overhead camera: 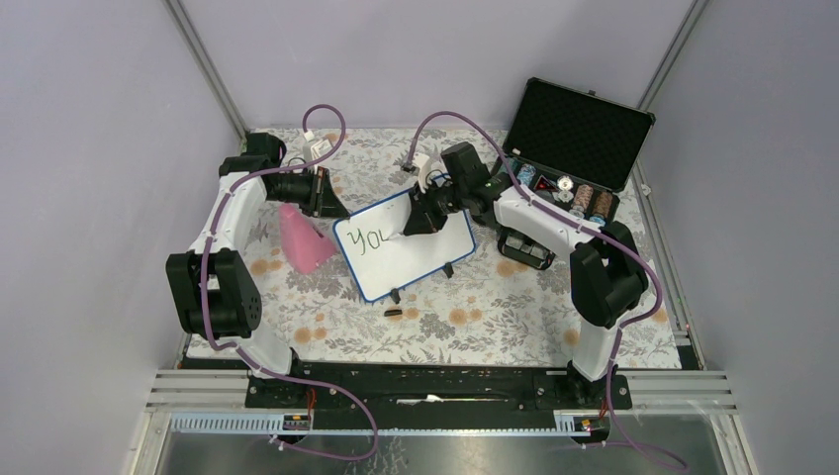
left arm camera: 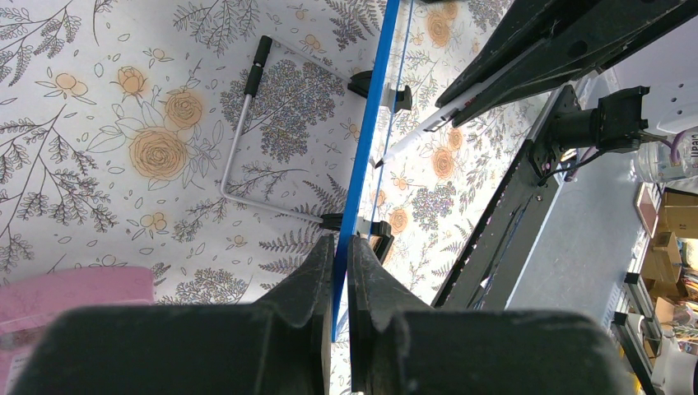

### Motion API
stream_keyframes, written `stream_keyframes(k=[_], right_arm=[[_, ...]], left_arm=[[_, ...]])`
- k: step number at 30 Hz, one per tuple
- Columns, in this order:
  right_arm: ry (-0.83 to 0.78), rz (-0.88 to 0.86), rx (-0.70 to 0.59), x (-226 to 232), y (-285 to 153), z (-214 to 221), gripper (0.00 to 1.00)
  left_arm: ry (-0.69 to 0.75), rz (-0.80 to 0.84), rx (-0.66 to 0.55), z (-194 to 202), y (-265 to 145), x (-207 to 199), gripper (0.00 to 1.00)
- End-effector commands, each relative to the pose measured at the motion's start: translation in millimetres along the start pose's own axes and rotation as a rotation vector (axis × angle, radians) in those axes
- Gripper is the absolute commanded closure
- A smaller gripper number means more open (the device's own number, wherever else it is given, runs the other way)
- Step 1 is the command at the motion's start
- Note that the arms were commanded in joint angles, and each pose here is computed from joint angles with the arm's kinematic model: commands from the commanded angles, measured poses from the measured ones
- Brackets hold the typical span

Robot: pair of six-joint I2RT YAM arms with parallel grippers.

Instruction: Write a sentence on the whiteboard

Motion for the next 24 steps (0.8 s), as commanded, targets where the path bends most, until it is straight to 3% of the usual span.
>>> stream_keyframes(k=[1,15,24], right_arm=[[-0.073,0.078,-0.073,-5,-19,-27,1.0],[-0.085,0.077,-0.11,-5,-21,-52,1.0],[-0.064,0.055,-0.077,-7,-14,-38,1.0]], left_arm=[[0.03,0.004,-0.006,-4,-1,-5,1.0],[0.032,0.006,-0.005,-4,-1,-5,1.0],[0.032,0.004,-0.004,-4,0,-4,1.0]])
Point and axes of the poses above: each gripper's point midway between its finger pads, its own y axis out along the fingers, its own x axis along the line the jaws close on, z = x × y, the point moved 5 cm from there along -y, back along the fingers, and after that the axes turned 5 degrees about y, right-handed, at the moved point
